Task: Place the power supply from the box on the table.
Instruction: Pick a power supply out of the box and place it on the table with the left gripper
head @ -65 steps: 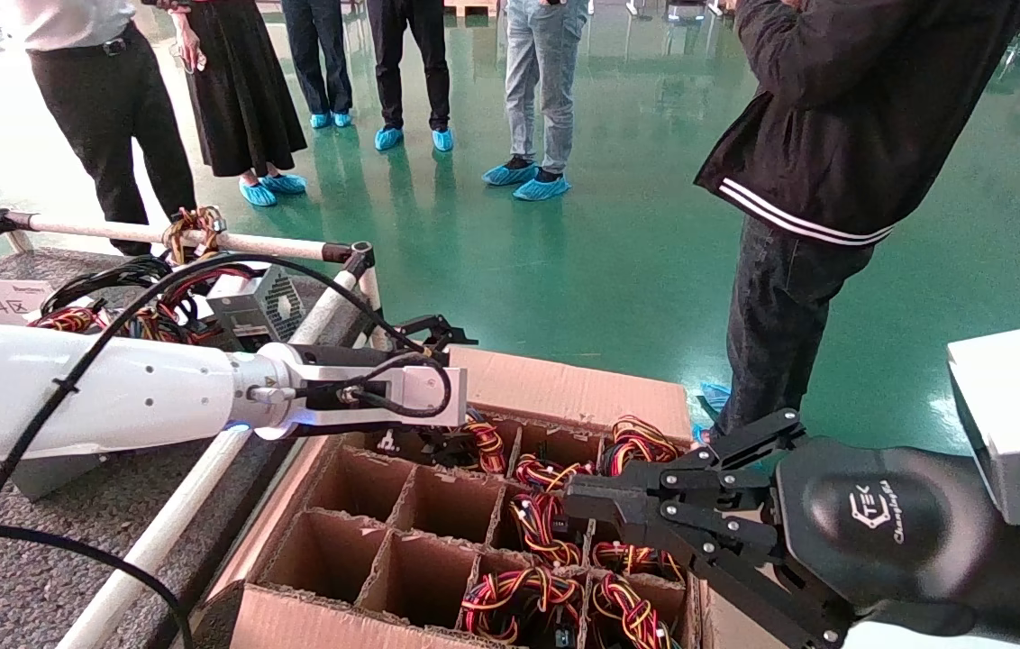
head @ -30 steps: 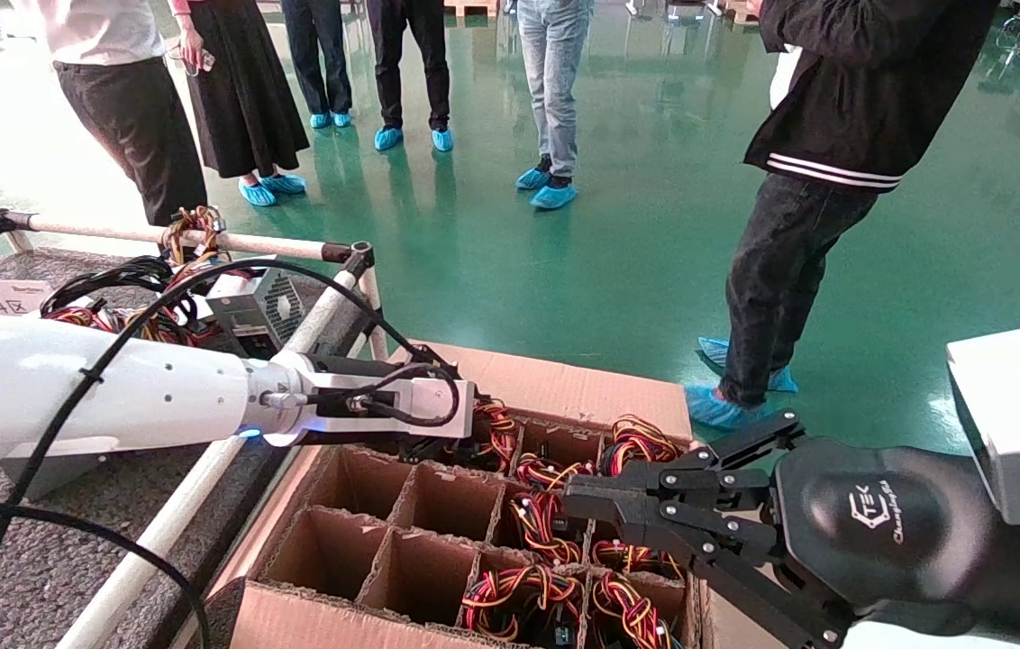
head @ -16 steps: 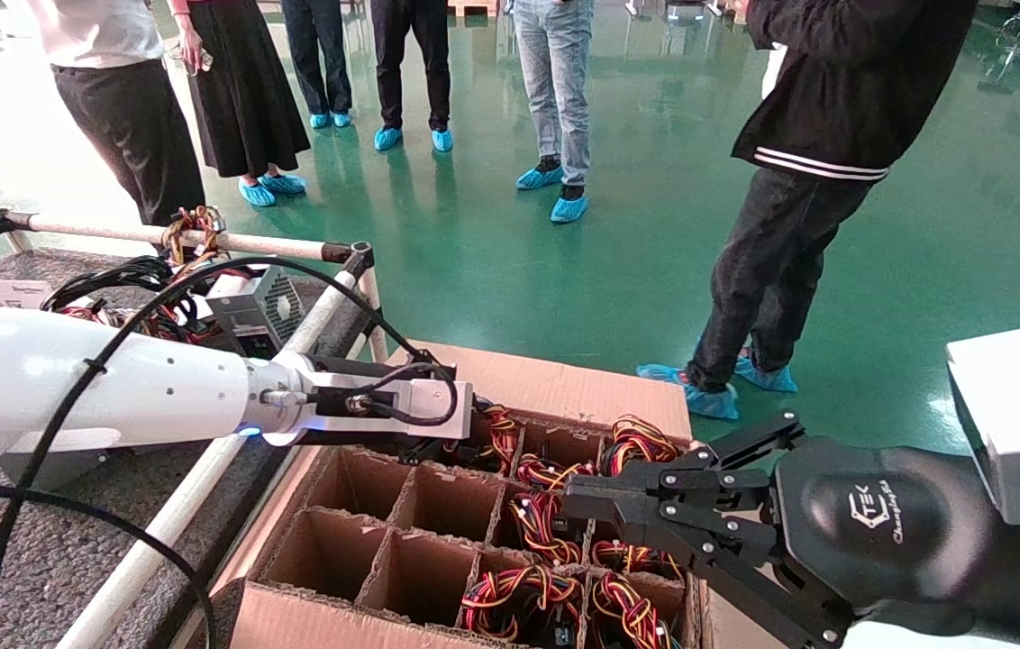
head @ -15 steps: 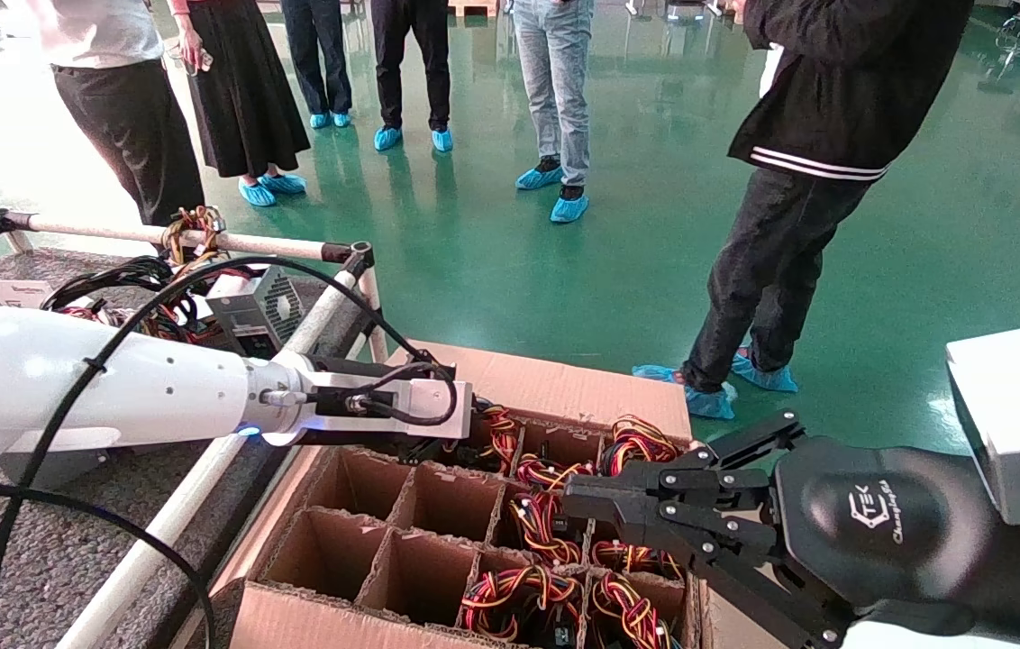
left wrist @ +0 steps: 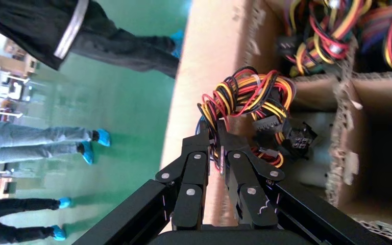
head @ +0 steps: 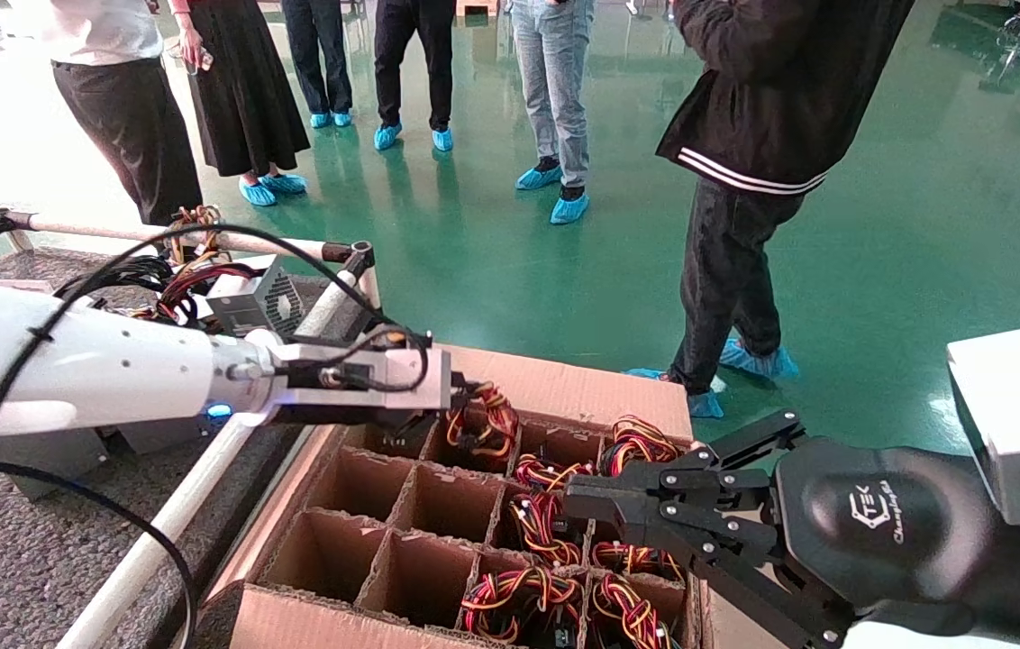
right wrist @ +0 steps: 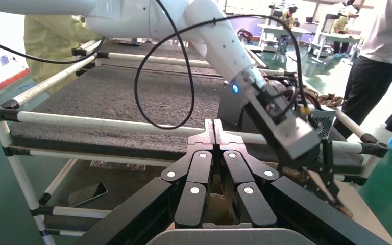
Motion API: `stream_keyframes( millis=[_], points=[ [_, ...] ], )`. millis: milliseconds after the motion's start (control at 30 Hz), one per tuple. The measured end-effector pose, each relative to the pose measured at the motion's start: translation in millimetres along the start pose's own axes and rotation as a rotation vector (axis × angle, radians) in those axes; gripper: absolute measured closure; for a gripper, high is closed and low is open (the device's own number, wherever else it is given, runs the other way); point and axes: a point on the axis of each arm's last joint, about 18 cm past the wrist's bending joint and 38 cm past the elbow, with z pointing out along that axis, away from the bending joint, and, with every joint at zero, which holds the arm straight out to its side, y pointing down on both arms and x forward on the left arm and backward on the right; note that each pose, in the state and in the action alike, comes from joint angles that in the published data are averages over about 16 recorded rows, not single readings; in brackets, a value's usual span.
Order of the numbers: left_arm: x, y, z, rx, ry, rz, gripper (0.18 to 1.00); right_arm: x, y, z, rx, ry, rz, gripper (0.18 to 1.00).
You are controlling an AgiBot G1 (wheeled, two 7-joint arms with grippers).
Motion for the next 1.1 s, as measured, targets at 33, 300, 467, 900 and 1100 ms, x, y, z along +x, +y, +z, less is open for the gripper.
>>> stream_keyframes(
  millis=[33,300,467,900,1100],
  points=[
    [-2.5,-1.0,-3.0,0.007,-0.006,-0.003,0.981,0.0,0.0,0.0,0.0,0.0,0.0,0.986],
    [-26.3,-13.7,-32.3,0.084,-0.062,-0.022,0.983,0.0,0.0,0.0,0.0,0.0,0.0,0.986],
    [-44.9,-24.6,-54.3,0.138,-0.112,-0.021,0.984,0.0,0.0,0.0,0.0,0.0,0.0,0.986],
    [-97.3,-46.3,-106.8,0.207,-0.275,0.04,0.986,0.0,0.0,0.0,0.0,0.0,0.0,0.986],
    [-121.6,-50.8,-125.4,0.194,-0.354,0.082,0.986,0.0,0.0,0.0,0.0,0.0,0.0,0.986]
  ],
)
